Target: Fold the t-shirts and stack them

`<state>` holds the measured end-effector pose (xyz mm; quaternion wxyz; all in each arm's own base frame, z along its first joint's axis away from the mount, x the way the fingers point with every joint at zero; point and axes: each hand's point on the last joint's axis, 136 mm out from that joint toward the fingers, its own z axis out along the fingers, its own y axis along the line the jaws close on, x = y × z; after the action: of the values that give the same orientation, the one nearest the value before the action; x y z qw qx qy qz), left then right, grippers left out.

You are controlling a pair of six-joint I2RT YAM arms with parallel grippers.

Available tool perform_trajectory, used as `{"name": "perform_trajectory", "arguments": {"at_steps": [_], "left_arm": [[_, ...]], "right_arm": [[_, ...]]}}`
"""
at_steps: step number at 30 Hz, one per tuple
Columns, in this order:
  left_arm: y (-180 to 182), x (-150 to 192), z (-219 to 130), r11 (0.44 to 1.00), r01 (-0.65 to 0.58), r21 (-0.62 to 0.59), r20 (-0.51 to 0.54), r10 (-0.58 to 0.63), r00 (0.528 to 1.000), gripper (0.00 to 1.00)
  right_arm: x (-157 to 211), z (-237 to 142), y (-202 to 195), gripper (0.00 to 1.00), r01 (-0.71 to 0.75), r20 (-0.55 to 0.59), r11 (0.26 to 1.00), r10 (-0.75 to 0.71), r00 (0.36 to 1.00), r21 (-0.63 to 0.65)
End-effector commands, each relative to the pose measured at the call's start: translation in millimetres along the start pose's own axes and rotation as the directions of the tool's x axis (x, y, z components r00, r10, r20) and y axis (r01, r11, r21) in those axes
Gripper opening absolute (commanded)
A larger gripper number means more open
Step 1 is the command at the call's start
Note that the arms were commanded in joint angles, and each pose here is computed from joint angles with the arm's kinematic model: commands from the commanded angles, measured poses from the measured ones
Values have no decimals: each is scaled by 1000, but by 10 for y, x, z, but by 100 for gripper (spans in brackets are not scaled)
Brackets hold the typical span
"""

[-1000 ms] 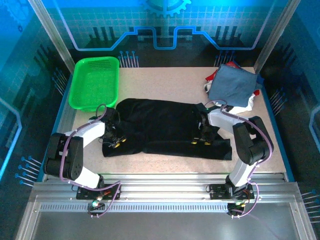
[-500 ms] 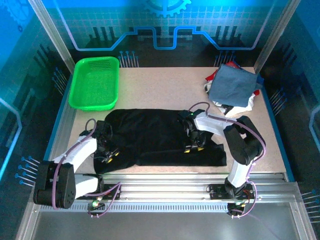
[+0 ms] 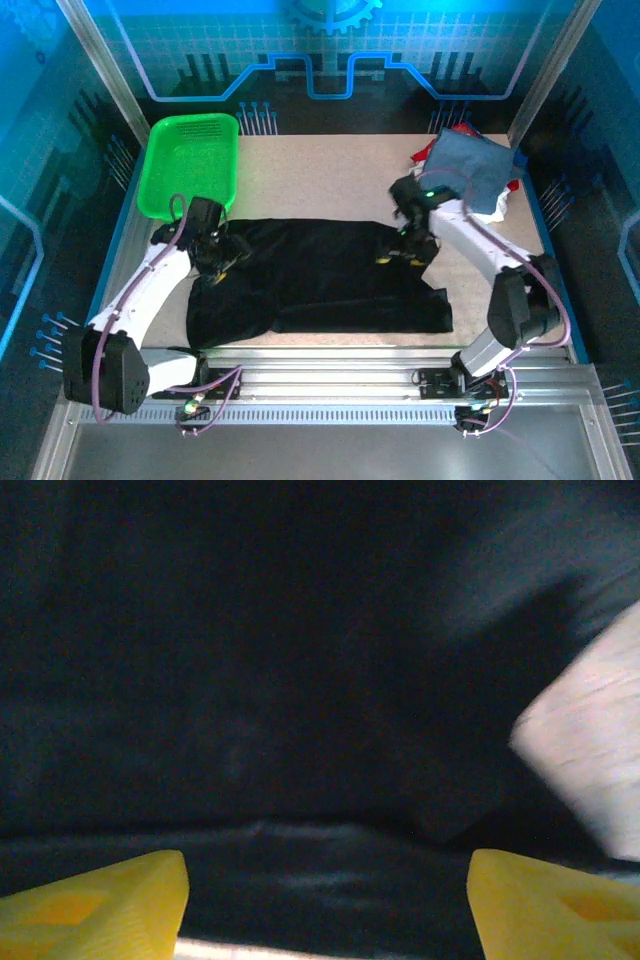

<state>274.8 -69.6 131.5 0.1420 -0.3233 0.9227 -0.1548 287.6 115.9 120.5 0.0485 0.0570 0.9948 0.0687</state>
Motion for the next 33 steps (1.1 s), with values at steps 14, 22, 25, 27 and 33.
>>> {"name": "perform_trajectory", "arguments": {"at_steps": [14, 22, 25, 27, 33], "left_arm": [[-1067, 359, -29, 901, -351, 254, -1, 363, 932, 77], [-900, 386, -81, 916, -338, 216, 2, 346, 938, 77], [-862, 376, -88, 921, -332, 203, 8, 338, 941, 77], [-835, 373, -94, 924, -330, 194, 13, 334, 942, 77], [-741, 352, -87, 932, -325, 159, 24, 326, 945, 77]], "right_arm": [[-1023, 707, -1060, 58, -252, -6, 967, 253, 968, 38], [-1107, 975, -1095, 51, -267, -32, 963, 268, 963, 37], [-1090, 1016, -1090, 48, -269, -48, 962, 271, 961, 39], [-1060, 1041, -1090, 43, -272, -56, 962, 273, 960, 37], [-981, 1121, -1099, 20, -270, -83, 962, 273, 959, 41]]}}
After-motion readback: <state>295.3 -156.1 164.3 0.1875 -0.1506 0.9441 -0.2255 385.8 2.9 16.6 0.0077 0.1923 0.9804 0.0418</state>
